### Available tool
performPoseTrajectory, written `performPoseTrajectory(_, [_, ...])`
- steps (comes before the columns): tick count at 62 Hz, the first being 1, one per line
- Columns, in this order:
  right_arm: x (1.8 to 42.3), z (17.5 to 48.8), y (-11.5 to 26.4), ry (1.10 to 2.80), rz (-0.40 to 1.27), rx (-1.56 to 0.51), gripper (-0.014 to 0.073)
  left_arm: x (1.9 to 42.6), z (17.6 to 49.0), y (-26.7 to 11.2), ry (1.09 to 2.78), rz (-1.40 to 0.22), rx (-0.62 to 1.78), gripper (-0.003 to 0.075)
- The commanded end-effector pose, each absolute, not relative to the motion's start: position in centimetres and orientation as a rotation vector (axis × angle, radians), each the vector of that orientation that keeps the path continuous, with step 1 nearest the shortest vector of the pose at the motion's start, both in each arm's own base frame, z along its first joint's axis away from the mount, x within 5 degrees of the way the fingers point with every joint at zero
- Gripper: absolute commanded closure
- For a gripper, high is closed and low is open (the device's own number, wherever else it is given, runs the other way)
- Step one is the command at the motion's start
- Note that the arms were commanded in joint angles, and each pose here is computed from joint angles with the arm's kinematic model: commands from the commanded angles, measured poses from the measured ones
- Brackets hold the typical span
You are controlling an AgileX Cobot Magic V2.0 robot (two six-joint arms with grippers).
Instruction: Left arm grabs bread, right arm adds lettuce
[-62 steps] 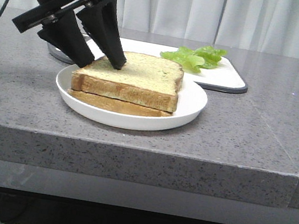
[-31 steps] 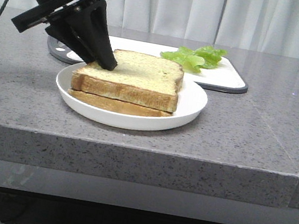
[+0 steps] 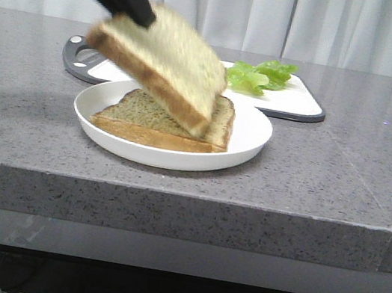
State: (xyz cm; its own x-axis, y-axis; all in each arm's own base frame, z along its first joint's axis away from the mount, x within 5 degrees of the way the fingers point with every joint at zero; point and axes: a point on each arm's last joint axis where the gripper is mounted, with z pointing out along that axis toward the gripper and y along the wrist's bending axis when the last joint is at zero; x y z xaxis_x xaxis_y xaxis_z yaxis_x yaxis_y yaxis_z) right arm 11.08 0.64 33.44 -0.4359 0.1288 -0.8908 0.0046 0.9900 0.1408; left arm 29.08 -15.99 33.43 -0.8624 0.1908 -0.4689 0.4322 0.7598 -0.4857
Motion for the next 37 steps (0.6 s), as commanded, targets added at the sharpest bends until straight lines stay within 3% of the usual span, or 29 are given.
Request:
performPoseTrajectory(1, [12.2,35.1,0.7,1.932,0.150,0.094,0.0147,26.8,37.4,-15.5,2.411,-0.877,0.482,0.0741])
performPoseTrajectory(18, [16.5,36.4,1.7,2.027,0.205,0.029,0.0147,21.6,39.2,-12.9,2.314,-0.808,0.493,0.0741])
performPoseTrajectory(37, [24.8,35.7,3.2,2.156,0.325,0.010,0.0147,18.7,39.4,-10.5,2.264,-0.763,0.435,0.0741])
